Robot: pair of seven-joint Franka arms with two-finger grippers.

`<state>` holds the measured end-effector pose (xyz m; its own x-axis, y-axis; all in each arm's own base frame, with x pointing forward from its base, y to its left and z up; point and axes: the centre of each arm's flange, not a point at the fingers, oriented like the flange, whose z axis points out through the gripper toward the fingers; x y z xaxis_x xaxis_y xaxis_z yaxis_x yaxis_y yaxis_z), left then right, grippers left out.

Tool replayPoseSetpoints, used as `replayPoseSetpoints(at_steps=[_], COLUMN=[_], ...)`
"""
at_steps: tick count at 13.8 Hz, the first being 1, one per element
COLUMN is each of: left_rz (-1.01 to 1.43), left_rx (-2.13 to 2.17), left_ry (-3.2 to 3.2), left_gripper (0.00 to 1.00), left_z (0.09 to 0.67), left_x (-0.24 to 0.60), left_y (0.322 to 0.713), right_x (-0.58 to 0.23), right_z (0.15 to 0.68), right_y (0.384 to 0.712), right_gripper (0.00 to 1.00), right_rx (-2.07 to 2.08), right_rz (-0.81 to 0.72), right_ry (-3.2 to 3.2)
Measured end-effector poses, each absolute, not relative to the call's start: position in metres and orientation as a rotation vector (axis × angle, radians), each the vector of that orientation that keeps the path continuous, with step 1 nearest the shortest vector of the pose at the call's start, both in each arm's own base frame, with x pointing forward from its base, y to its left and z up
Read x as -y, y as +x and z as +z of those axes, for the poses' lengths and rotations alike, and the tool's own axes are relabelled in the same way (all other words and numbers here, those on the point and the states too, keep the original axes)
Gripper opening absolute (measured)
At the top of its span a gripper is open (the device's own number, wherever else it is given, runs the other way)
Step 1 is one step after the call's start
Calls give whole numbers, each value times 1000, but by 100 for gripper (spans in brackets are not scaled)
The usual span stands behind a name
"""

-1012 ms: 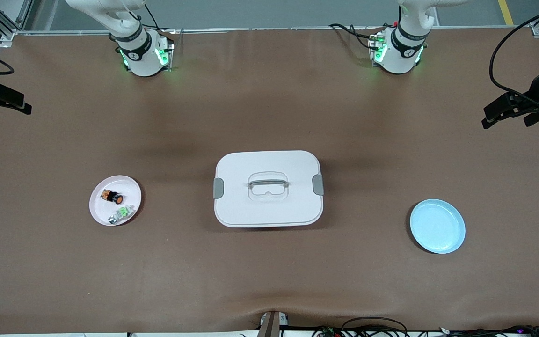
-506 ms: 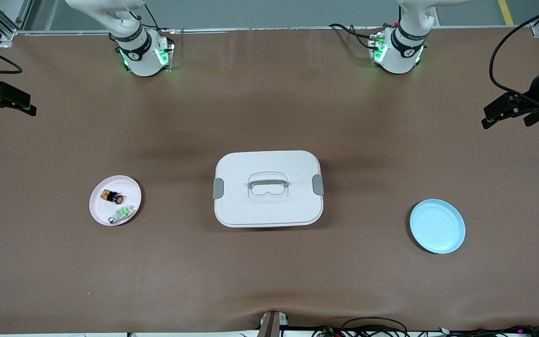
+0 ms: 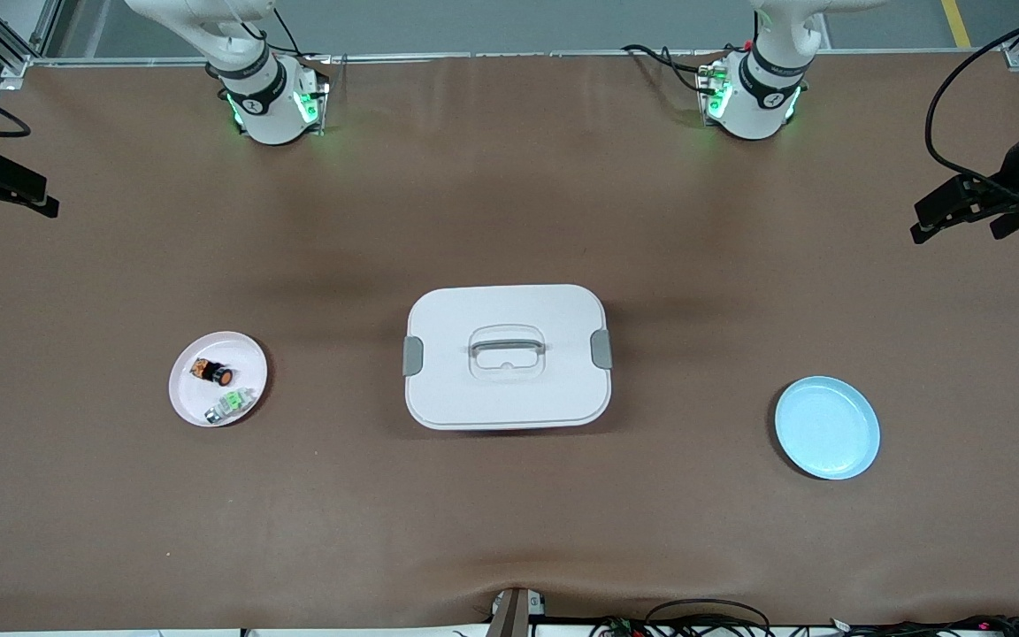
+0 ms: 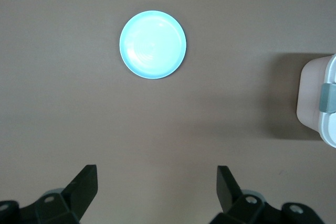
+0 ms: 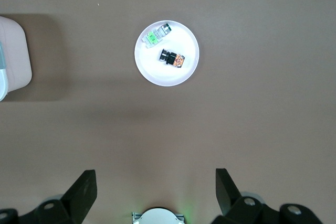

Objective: Transfer orange switch to right arm and place

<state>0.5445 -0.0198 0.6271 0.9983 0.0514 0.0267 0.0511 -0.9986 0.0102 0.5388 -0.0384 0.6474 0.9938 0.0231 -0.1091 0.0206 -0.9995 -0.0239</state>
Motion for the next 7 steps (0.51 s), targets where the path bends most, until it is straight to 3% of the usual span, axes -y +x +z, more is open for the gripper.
replayPoseSetpoints(at_steps=[7], left_rz=[39], left_rx=[-80], left_ry=[3131], left_gripper=[100], left_z=[626], left_x=[20], left_y=[545], right_x=[34], right_z=[648], right_y=[538], right_gripper=[100], right_rx=[43], right_rz=[172], right_ry=[-3112])
